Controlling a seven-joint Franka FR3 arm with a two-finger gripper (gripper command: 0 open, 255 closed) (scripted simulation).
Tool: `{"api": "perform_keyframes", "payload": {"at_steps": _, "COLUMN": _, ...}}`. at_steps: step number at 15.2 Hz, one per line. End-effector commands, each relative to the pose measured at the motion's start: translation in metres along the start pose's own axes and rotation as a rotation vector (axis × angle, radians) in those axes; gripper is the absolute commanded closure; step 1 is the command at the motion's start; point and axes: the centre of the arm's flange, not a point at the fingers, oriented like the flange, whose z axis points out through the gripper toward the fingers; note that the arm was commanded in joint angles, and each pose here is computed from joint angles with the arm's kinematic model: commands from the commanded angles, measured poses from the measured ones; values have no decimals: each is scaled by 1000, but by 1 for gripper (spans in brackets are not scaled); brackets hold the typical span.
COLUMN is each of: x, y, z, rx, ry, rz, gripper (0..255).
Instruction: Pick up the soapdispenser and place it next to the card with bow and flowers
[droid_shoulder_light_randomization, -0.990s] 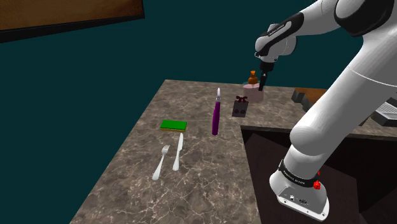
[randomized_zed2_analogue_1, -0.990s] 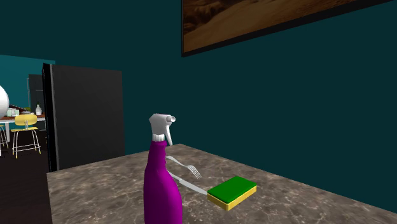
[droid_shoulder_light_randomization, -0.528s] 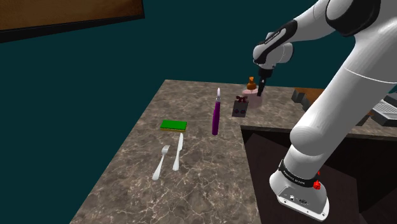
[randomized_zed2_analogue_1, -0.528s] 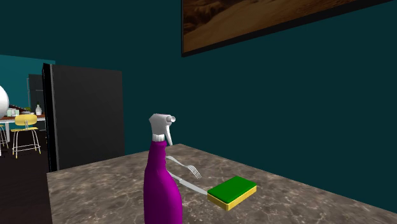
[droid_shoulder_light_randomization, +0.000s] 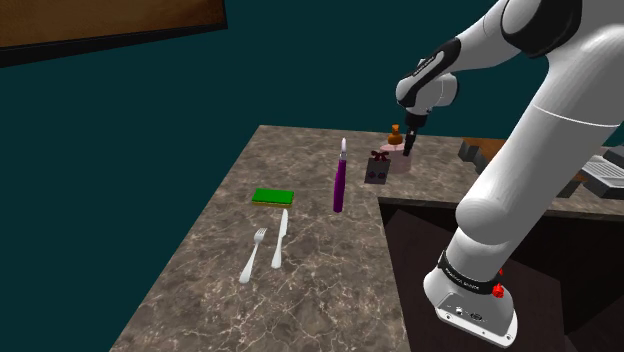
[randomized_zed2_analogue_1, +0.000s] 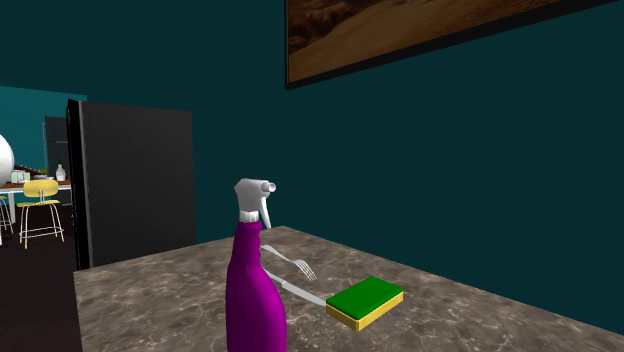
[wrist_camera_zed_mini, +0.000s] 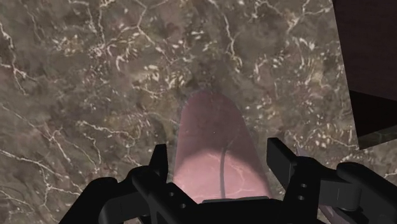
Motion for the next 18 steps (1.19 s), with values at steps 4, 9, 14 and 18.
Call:
{"api": "perform_keyframes", "payload": {"at_steps": 4, "x": 2, "y": -2, "z": 3, "rx": 7, "ry": -4, "rz": -5, "gripper": 0}}
{"api": "perform_keyframes", "payload": {"at_steps": 9, "x": 2, "y": -3, "z": 4, "rx": 7, "ry": -4, "rz": -5, "gripper": 0}}
{"api": "perform_keyframes", "payload": {"at_steps": 14, "x": 3, "y": -2, "z": -46, "rx": 7, "ry": -4, "rz": -5, "gripper": 0}}
{"api": "perform_keyframes", "payload": {"at_steps": 18, "x": 3, "y": -2, "z": -46, "rx": 7, "ry": -4, "rz": -5, "gripper": 0}}
